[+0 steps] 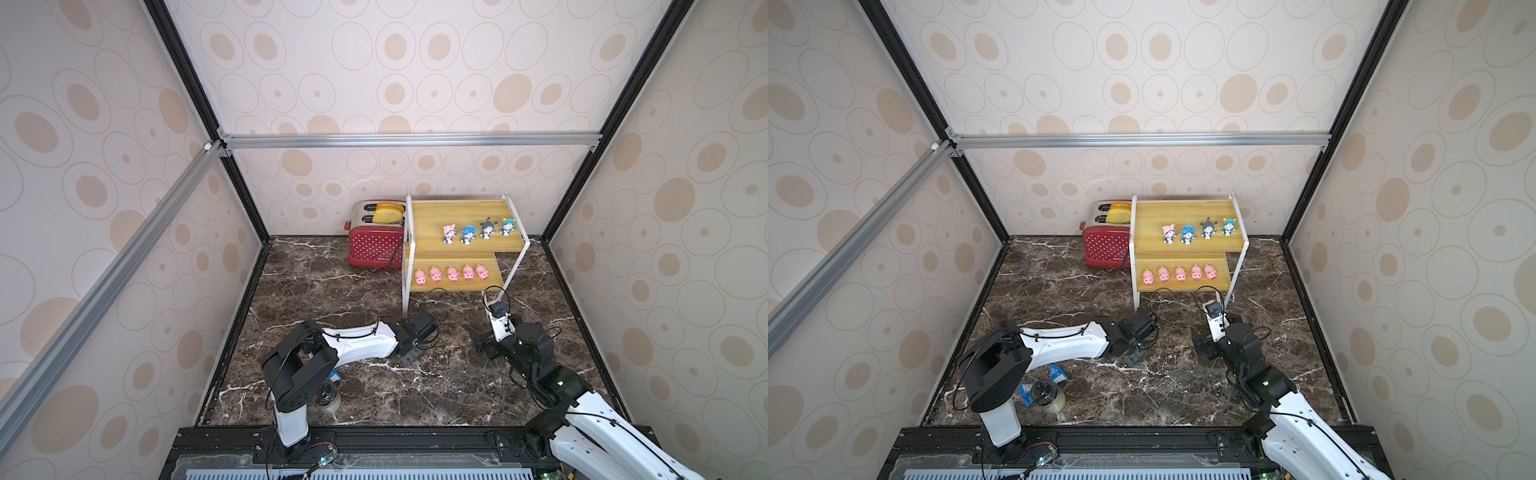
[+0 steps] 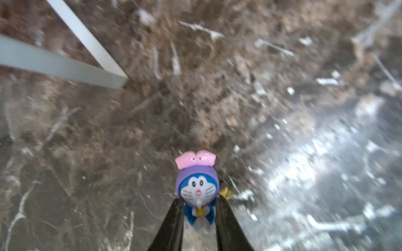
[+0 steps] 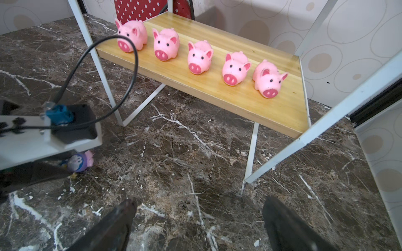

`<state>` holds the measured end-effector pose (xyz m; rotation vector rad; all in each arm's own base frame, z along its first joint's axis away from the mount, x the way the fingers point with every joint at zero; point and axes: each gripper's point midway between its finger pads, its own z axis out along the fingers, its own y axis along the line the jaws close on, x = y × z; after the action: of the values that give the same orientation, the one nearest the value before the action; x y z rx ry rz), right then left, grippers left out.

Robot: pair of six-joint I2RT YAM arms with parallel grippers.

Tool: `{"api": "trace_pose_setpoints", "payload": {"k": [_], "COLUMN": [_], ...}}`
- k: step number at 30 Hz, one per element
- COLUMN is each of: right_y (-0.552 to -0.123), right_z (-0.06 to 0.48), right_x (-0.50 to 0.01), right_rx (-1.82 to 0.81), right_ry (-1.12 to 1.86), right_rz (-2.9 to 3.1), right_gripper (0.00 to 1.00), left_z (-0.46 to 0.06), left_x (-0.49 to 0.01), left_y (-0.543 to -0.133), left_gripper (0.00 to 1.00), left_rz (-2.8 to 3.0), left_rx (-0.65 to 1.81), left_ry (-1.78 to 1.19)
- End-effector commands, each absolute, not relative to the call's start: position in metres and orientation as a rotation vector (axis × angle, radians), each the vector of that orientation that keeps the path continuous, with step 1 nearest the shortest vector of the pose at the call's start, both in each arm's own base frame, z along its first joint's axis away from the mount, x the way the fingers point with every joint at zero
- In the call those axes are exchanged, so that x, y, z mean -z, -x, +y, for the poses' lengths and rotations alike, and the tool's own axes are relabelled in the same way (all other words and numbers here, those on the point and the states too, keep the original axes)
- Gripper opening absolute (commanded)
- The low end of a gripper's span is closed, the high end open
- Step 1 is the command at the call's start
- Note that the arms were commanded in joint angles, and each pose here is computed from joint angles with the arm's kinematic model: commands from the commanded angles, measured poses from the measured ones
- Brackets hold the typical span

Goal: Organize plastic toys on shelves
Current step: Move the plastic toy to the center of the board.

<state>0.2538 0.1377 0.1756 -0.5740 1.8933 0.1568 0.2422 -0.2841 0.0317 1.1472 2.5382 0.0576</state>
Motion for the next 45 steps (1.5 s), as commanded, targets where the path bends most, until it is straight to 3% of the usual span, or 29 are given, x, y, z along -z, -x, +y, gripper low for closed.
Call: {"api": "trace_pose_setpoints", "payload": {"k": [1, 6, 12, 16, 20, 26, 34, 45], "right_y": [-0.256, -0.258, -0.257, -0.255, -0.255, -0.254, -0.254, -0.253], "right_z": [0.133, 0.134, 0.136, 0.135, 0.135, 0.136, 0.136, 0.137], "right_x": [-0.180, -0.177, -0.180, -0.182, -0.181, -0.179, -0.178, -0.175], "right_rx": [-0.136, -0.128, -0.135, -0.145, -0.150, -0.158, -0.155, -0.164], "right_ry": [0.551, 0.556, 0.564, 0.558, 0.557, 0.559, 0.561, 0.561], "right_rz": [1.877, 1.885, 1.885, 1.878, 1.882, 1.887, 1.892, 1.901], "right_gripper": [0.96, 0.96, 0.96, 0.96, 0.96, 0.96, 0.96, 0.96], "left_z": [-0.243, -0.239, -0.261, -0.264, -0.267, -0.291, -0.273, -0.252], "left_x": [-0.004, -0.016, -0.040, -0.045, -0.053, -0.081, -0.066, -0.053], "left_y": [-0.160, -0.168, -0.188, -0.195, -0.209, -0.211, -0.232, -0.245], "left_gripper": [0.28, 0.35, 0.53, 0.58, 0.59, 0.59, 0.54, 0.47], "left_rz": [2.817, 2.790, 2.796, 2.862, 2.940, 2.850, 2.888, 2.878], "left_rx": [-0.015, -0.097, -0.083, -0.074, 0.131, 0.432, 0.572, 0.727], "left_ry": [-1.426, -1.387, -1.230, -1.108, -0.865, -0.832, -0.619, -0.629]}}
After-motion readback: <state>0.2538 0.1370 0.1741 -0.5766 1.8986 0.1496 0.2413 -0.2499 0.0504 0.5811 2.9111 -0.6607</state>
